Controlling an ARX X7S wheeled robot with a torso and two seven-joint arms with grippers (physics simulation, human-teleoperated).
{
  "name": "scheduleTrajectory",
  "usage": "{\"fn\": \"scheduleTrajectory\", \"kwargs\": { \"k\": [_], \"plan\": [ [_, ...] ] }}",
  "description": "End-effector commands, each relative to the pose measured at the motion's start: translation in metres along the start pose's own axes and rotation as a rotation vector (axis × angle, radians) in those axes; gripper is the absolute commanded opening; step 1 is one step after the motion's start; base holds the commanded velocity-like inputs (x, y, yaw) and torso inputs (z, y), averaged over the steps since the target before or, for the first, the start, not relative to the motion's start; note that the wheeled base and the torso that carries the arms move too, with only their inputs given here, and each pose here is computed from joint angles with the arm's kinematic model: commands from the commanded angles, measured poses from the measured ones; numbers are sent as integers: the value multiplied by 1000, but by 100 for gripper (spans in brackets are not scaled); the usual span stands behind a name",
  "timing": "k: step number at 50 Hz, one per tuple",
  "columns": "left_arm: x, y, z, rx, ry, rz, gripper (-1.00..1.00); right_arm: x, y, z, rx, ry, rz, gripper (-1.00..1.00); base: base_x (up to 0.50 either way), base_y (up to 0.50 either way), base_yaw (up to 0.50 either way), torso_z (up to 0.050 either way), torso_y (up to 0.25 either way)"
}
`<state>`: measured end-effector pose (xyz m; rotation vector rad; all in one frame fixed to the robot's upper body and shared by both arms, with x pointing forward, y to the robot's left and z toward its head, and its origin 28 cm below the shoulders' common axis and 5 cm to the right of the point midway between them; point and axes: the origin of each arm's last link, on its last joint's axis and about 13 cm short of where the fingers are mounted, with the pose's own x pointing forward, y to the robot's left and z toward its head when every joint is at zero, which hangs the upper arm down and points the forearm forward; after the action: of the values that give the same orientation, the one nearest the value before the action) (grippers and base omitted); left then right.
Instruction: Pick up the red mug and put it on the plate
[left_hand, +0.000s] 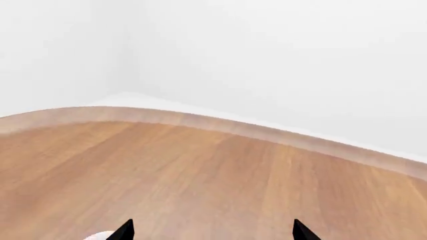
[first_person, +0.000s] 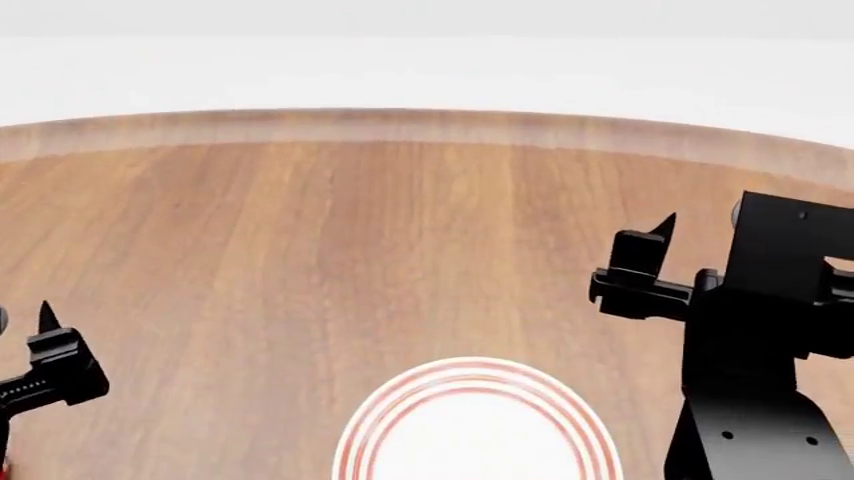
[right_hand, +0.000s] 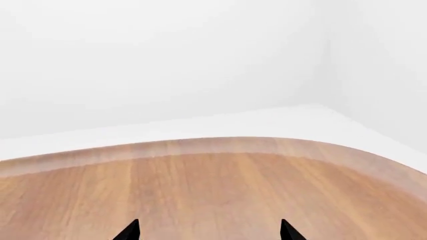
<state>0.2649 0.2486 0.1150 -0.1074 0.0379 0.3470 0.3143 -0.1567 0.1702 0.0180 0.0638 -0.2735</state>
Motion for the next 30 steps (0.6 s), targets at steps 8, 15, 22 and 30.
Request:
{"fn": "scheduleTrajectory", "kwargs": {
  "k": [8, 15, 22, 30],
  "plan": [
    [0, 41, -15, -31, 44, 166, 100, 3, 4, -4, -2, 13, 13, 100, 0, 0, 0, 0, 0],
    [4, 46, -22, -41, 65, 186, 100, 4, 4, -5, -6, 15, 14, 100, 0, 0, 0, 0, 0],
    [9, 45, -27, -36, 88, 185, 100, 5, 5, -7, -6, 20, 17, 100, 0, 0, 0, 0, 0],
    [16, 47, -38, -46, 134, 214, 100, 5, 5, -9, -7, 28, 20, 100, 0, 0, 0, 0, 0]
  ]
}}
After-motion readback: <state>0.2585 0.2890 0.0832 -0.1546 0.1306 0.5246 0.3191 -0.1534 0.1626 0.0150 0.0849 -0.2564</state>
